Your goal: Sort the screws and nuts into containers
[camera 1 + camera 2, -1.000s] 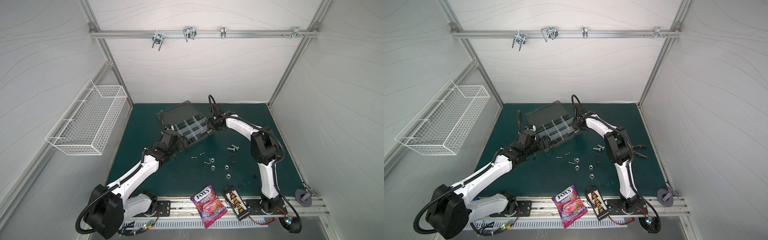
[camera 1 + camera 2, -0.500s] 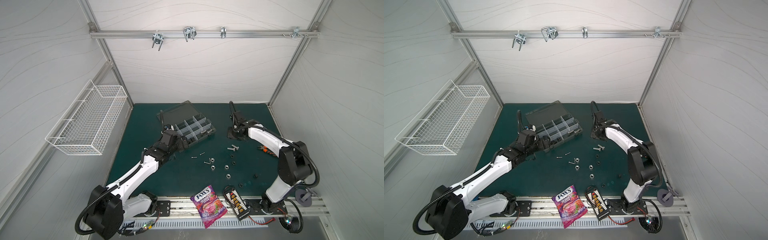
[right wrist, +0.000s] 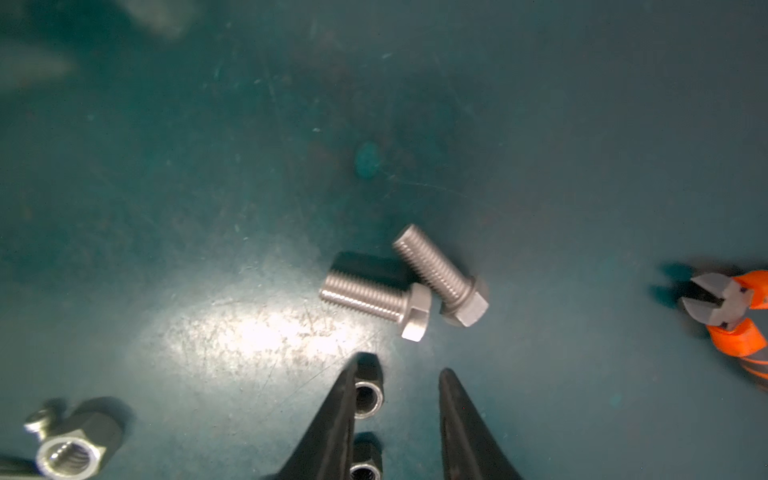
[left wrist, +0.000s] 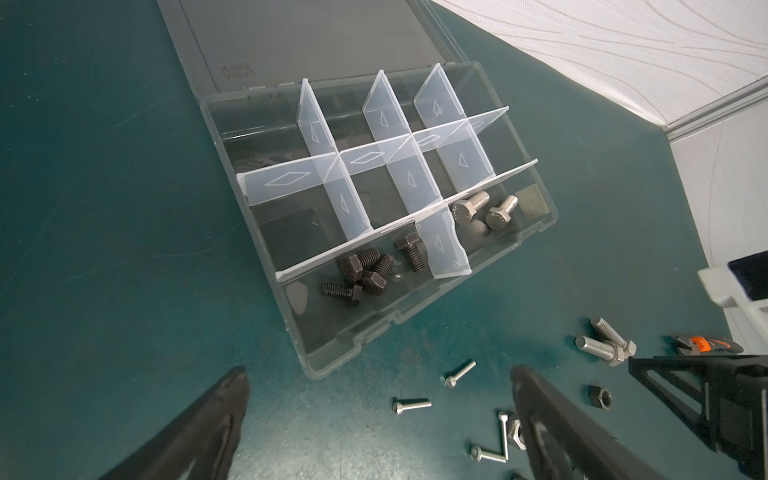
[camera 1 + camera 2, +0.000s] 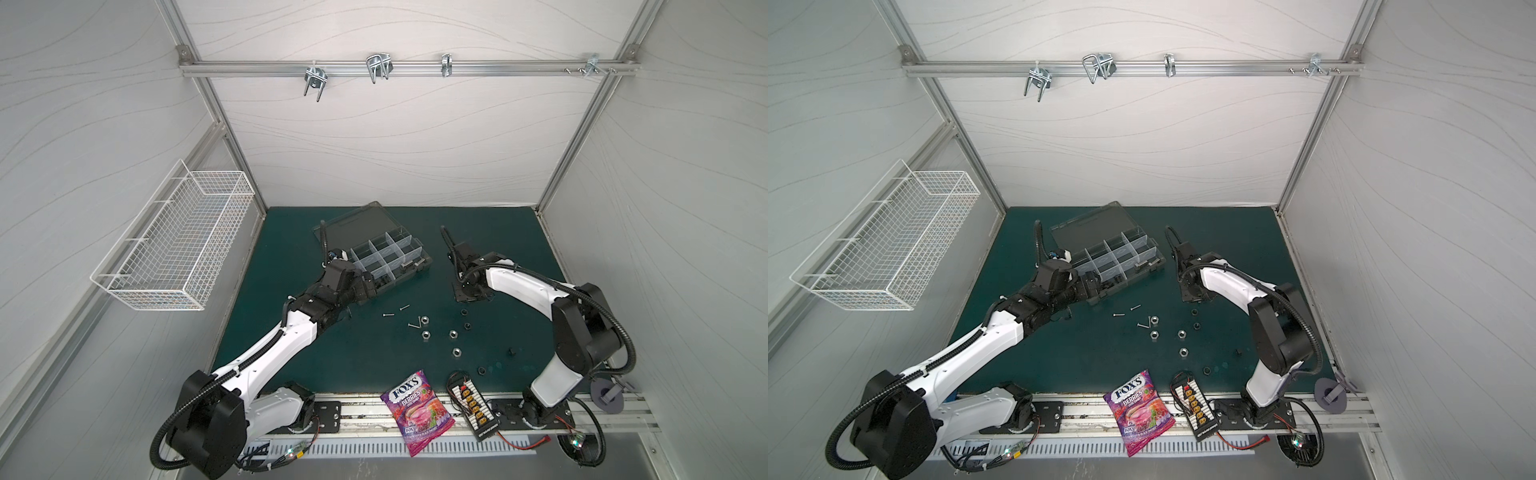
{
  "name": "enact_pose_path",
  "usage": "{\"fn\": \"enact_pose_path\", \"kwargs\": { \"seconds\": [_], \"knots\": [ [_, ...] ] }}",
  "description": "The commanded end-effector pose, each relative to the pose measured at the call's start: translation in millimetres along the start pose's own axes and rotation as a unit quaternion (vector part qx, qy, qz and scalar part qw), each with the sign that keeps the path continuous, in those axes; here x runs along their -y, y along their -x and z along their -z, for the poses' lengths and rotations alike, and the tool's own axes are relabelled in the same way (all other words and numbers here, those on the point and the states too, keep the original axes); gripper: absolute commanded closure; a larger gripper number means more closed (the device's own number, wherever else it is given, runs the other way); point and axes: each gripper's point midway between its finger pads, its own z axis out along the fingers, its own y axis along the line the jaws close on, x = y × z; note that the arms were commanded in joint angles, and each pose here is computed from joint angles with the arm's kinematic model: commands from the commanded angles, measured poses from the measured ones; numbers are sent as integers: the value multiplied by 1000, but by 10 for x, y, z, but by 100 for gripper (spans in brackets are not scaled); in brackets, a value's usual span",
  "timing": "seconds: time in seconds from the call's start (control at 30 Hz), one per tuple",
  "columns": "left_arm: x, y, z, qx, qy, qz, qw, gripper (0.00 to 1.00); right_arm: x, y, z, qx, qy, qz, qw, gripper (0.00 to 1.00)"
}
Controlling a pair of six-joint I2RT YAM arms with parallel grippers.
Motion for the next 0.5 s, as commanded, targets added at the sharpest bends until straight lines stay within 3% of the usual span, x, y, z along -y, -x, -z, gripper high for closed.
{"fn": "enact_pose_path", "kwargs": {
  "seconds": [0.0,0.47],
  "knots": [
    [102,195,56,25,-8,1,1000,1,12,-45,-40,-15,-32,38,999,64],
    [86,197,47,27,-3,2,1000,1,-70,56,-223,-33,-90,101,990,59]
  ]
}}
